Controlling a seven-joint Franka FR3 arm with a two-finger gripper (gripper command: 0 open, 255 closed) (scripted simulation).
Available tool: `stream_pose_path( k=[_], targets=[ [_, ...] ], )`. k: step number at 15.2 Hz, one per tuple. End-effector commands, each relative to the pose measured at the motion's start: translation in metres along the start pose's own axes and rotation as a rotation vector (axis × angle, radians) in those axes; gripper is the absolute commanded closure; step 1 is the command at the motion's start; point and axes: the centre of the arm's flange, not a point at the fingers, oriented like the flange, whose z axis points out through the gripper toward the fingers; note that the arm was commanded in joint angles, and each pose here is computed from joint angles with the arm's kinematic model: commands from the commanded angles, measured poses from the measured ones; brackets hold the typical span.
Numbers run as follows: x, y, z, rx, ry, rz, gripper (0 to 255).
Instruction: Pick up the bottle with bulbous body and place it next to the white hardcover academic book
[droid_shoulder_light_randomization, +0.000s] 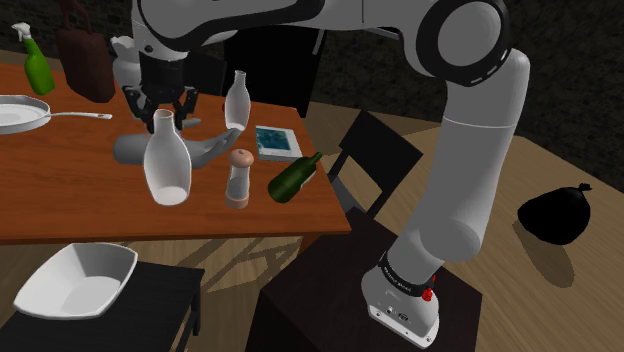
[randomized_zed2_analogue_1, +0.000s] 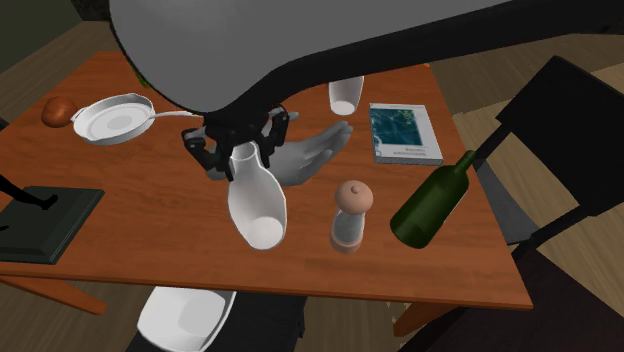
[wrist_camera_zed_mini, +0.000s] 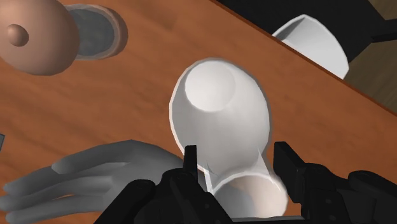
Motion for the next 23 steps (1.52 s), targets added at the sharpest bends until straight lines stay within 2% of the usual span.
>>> stream_pose_path(
  k=[1,14,23],
  targets=[
    [0.001,0.000,-0.011,0.000,0.000,0.000,255],
    [0.006,-0.001,-0.076,0.000,0.000,0.000,255],
    [0.007,0.093,-0.148,0.000,0.000,0.000,255]
  ],
)
